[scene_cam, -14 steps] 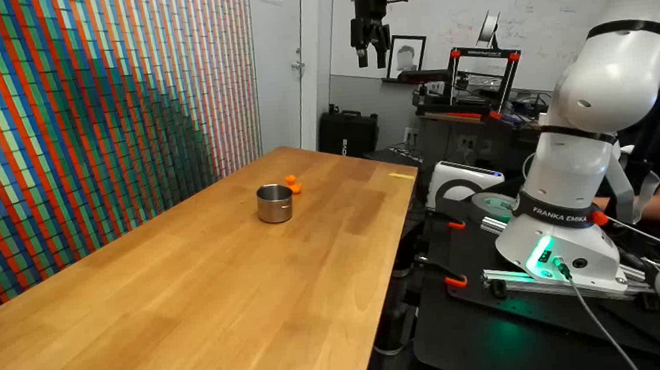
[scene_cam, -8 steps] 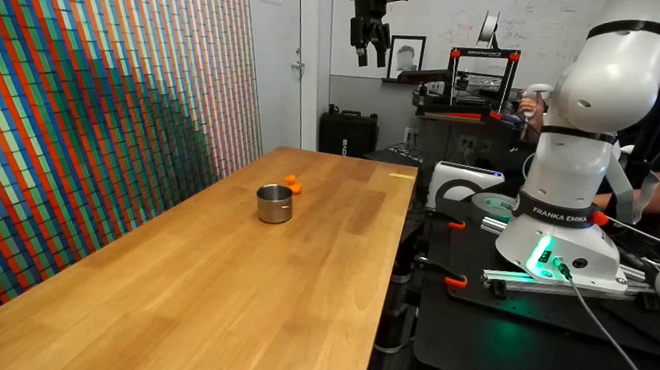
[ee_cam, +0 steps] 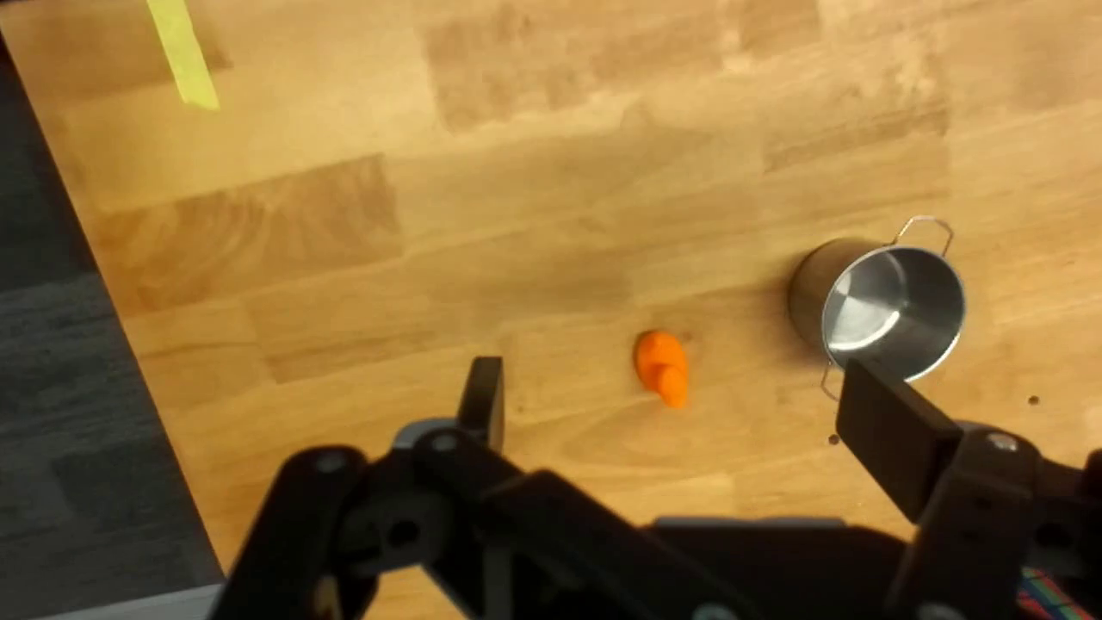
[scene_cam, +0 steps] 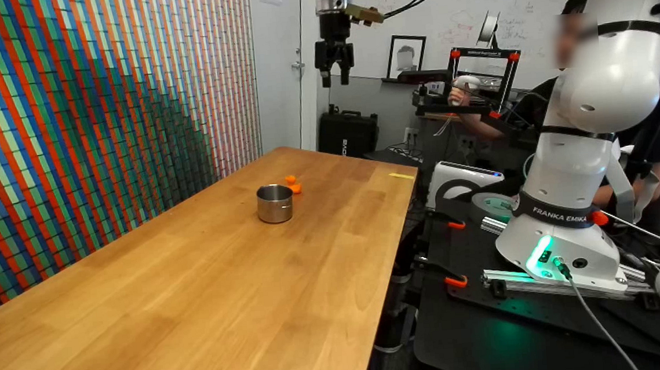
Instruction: Put the orange object in the pot
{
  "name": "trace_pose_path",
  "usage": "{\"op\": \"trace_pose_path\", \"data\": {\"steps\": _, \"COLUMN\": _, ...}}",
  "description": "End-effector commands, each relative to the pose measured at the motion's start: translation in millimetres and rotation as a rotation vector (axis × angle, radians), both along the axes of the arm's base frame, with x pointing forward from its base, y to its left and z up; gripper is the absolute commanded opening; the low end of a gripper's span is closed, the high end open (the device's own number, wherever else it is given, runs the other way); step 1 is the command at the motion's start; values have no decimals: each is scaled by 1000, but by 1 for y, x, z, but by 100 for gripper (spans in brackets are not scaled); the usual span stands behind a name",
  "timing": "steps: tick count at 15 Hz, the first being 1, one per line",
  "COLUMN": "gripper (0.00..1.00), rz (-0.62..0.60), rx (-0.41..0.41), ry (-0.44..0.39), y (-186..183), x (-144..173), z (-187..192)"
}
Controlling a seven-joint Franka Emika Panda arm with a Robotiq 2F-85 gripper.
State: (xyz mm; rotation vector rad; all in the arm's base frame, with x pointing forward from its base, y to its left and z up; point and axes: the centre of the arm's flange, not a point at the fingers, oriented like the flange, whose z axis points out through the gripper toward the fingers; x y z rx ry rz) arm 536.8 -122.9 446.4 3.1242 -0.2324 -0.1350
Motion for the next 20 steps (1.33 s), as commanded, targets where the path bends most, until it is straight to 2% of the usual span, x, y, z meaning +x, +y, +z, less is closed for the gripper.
{"op": "trace_pose_path", "data": {"steps": 1, "gripper": 100, "rz": 60, "rx": -12, "ry": -39, "y": 18, "x": 85, "z": -40}}
{"op": "trace_pose_path", "data": {"steps": 4, "gripper": 100, "rz": 108, "rx": 4, "ry": -22, "y": 39, "x": 117, "z": -85}}
{"op": "trace_pose_path", "data": {"steps": 7, "gripper": 100, "rz": 144, "rx": 12, "ry": 34, "y": 50, "x": 128, "z": -130}}
{"op": "trace_pose_path", "data": {"steps": 12, "gripper": 100, "rz": 162, "rx": 1, "ry": 99, "y": 50, "x": 127, "z": -183}}
{"op": "trace_pose_path", "data": {"steps": 15, "gripper": 100, "rz": 173, "rx": -14, "ry": 105, "y": 44, "x": 119, "z": -202}}
{"op": "trace_pose_path", "data": {"steps": 20, "gripper": 100, "rz": 200, "rx": -49, "ry": 61, "y": 48, "x": 118, "z": -231}}
